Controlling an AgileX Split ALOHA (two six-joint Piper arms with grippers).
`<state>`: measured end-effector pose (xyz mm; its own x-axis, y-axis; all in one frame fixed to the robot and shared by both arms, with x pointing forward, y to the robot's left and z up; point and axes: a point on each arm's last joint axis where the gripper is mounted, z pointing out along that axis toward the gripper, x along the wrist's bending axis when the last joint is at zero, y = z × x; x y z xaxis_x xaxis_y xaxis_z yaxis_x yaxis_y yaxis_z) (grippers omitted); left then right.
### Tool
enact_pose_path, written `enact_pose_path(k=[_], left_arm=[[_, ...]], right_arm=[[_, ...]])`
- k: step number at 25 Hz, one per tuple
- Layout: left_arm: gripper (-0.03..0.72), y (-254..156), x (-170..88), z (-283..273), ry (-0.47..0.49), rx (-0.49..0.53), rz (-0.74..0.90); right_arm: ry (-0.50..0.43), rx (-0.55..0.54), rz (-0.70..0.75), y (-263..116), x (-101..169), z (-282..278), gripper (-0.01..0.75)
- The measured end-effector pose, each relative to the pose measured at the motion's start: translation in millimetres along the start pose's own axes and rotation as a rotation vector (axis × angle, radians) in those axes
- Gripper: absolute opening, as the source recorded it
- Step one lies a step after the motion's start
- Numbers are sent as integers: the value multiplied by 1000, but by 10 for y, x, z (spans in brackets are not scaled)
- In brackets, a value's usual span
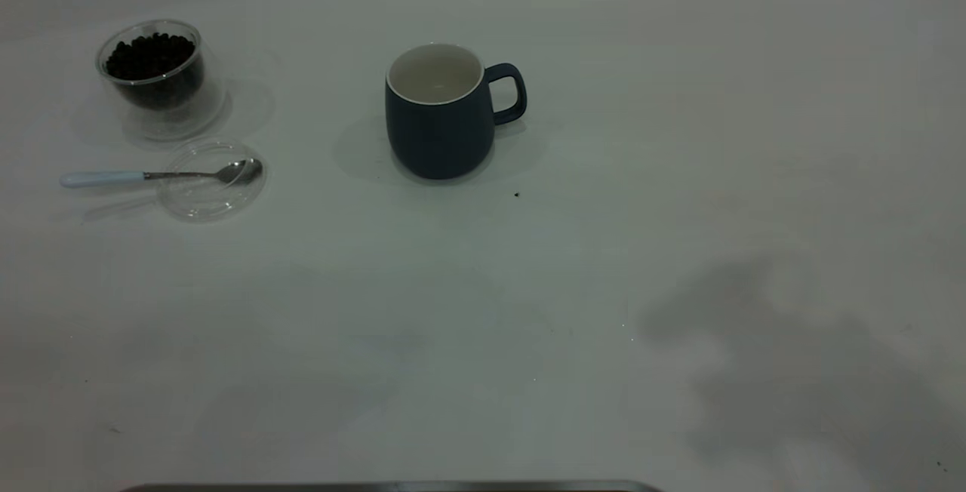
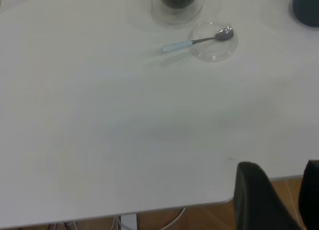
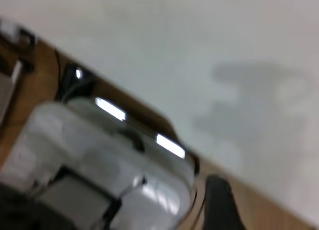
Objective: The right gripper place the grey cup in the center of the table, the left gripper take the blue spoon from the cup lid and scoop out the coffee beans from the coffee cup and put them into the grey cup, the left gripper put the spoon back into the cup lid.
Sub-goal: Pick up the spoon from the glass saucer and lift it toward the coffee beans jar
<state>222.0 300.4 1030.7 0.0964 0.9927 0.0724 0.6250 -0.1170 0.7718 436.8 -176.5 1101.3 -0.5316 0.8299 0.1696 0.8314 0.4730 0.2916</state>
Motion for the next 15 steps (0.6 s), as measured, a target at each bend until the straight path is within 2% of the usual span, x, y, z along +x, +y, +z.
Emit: enact_pose_path(k=[5, 9, 12, 15], left_arm=[[283, 0, 0, 0, 0, 0, 0], [283, 0, 0, 0, 0, 0, 0], [283, 0, 0, 0, 0, 0, 0], [283, 0, 0, 0, 0, 0, 0]], right_arm=[[-21, 177, 35, -762, -69, 378, 453], [-35, 247, 40, -1249, -99, 549, 453], [-65, 222, 24, -1457, -120, 560, 453], [-118, 100, 15, -1536, -143, 470, 453]])
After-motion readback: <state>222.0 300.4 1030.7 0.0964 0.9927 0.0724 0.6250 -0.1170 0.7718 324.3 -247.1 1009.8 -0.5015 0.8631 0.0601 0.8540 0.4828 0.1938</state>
